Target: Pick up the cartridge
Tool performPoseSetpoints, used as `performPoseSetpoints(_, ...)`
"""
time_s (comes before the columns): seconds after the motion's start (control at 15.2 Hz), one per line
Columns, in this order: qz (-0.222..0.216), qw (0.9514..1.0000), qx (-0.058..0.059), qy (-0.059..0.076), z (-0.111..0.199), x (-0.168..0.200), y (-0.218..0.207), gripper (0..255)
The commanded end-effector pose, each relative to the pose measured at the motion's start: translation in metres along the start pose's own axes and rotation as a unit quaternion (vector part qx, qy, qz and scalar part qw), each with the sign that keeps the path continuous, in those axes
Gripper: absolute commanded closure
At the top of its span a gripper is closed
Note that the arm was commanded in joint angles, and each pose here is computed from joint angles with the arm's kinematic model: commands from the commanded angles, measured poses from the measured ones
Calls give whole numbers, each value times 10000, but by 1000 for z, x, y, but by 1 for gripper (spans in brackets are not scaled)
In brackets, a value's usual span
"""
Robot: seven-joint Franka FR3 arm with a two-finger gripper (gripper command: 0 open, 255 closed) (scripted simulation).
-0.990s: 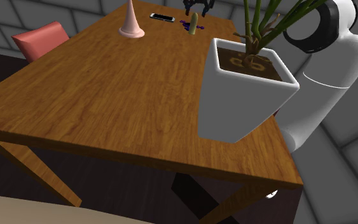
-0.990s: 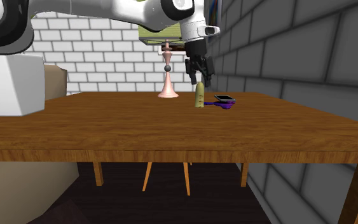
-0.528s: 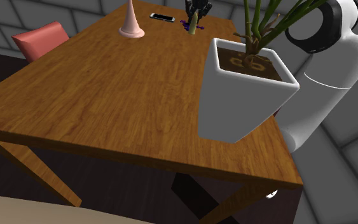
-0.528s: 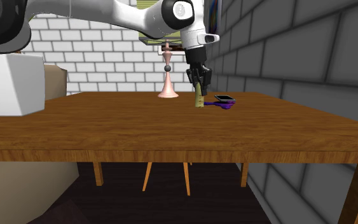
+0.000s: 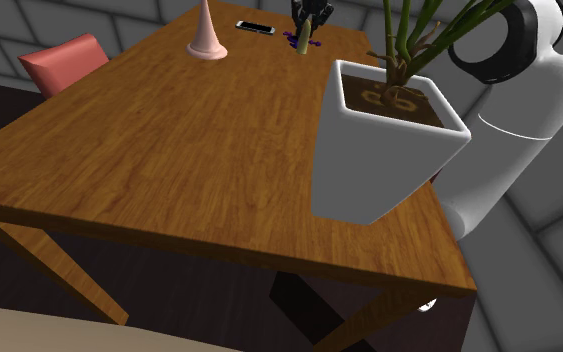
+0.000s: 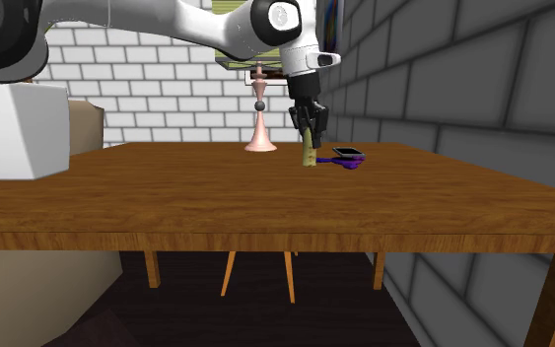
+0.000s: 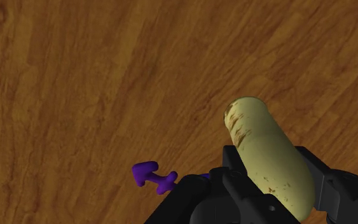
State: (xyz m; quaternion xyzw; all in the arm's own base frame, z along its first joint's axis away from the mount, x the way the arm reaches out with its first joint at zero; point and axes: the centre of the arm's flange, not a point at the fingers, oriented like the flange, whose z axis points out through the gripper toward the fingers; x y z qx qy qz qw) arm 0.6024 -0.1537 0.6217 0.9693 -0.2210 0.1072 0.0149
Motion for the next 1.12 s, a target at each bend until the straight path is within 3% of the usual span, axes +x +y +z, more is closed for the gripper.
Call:
performPoseSetpoints(0.0, -3, 10000, 1, -4, -5, 1, 0, 255)
performPoseSetpoints(1.06, -3, 10000, 1, -4, -78, 17, -1, 255)
